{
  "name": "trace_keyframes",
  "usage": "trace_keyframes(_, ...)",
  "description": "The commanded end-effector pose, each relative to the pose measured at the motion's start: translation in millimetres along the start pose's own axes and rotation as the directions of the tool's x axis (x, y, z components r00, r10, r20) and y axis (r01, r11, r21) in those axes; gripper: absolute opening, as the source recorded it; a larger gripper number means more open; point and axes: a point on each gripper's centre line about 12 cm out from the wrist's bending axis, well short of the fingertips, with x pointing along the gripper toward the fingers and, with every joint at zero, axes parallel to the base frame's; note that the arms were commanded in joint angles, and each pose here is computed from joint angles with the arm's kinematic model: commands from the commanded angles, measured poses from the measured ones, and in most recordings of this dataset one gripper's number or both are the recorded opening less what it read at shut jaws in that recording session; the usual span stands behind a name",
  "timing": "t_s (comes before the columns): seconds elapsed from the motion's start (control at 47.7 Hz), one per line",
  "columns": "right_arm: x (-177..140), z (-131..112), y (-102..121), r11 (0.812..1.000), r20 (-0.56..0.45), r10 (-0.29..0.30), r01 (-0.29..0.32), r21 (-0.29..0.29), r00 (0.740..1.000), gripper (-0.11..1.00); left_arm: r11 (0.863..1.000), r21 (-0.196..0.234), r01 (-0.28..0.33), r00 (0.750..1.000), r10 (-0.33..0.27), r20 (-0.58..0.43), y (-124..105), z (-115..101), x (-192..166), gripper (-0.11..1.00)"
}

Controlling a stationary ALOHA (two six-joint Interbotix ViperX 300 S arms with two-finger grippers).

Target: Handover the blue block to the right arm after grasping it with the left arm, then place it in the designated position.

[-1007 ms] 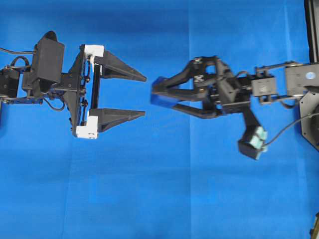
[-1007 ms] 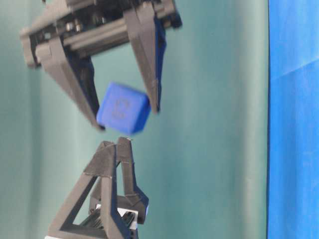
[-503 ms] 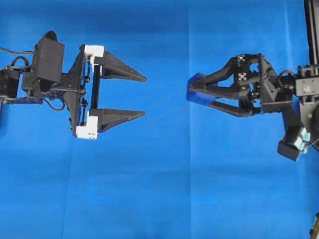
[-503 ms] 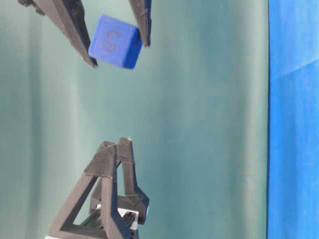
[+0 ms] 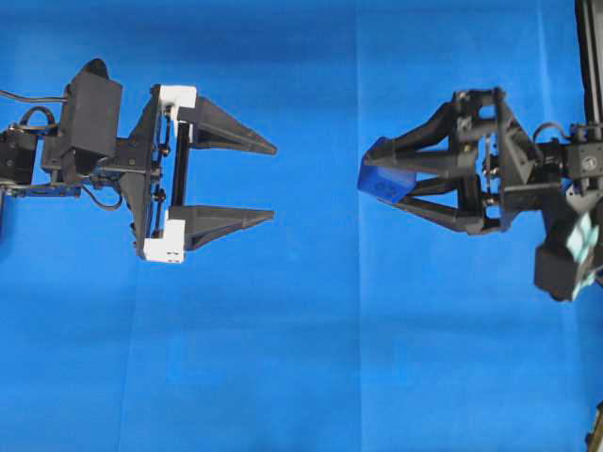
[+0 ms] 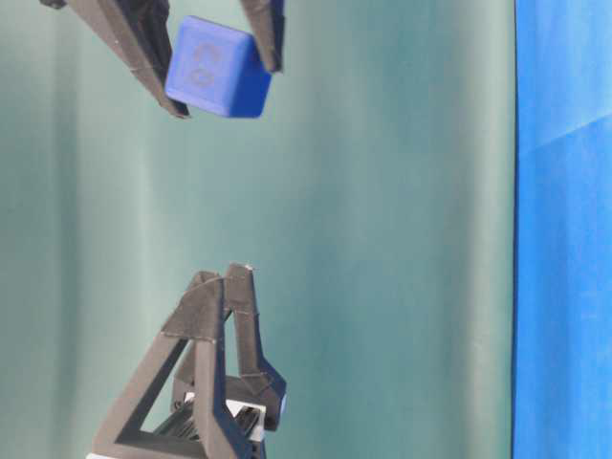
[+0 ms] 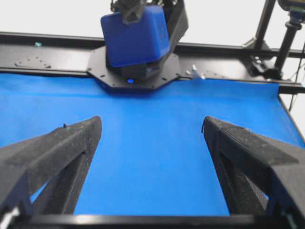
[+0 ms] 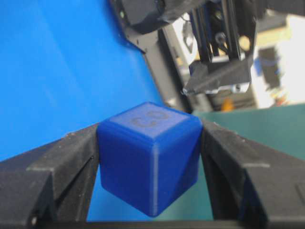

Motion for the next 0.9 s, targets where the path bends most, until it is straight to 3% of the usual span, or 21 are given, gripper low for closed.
trace_keyframes(0.0,-5.4,8.2,-10.0,0.989,0.025,-0.034,0.03,0.148,0.999,0.47,1.0,0.002,0.006,0.999,-0.006,0.033,-1.8,11.2,0.5,0.91)
trace_keyframes(0.105,-9.6,9.3,-12.3,0.952,0.02,-0.037,0.029,0.304,0.999,0.47,1.0,0.003,0.006,0.999,-0.006,0.033,-1.8,11.2,0.5,0.91)
trace_keyframes(0.231,-14.5,9.3,-13.9,0.882,0.006,-0.031,0.024,0.471,0.999,0.47,1.0,0.003,0.006,0.999,-0.006,0.033,-1.8,11.2,0.5,0.91)
trace_keyframes(0.315,-16.4,9.4,-13.7,0.825,-0.002,-0.022,0.02,0.565,1.0,0.47,1.0,0.003,0.006,0.999,-0.006,0.032,-1.8,11.0,0.5,0.91)
trace_keyframes(0.44,-18.7,8.8,-13.6,0.724,-0.015,-0.012,0.019,0.69,1.0,0.47,1.0,0.001,0.005,1.0,-0.005,0.026,-1.8,10.3,0.6,0.91)
trace_keyframes(0.545,-19.5,7.3,-12.2,0.667,-0.03,0.002,0.021,0.744,1.0,0.47,1.0,0.002,0.005,1.0,-0.005,0.024,-1.8,10.4,0.3,0.91)
trace_keyframes(0.692,-20.0,5.8,-11.0,0.644,-0.046,0.017,0.024,0.764,0.999,0.47,1.0,0.003,0.006,1.0,-0.006,0.024,-1.9,10.4,0.3,0.91)
trace_keyframes(0.881,-19.6,6.4,-11.7,0.643,-0.045,0.015,0.024,0.765,0.999,0.47,1.0,0.002,0.007,1.0,-0.007,0.023,-2.3,9.9,0.6,0.91)
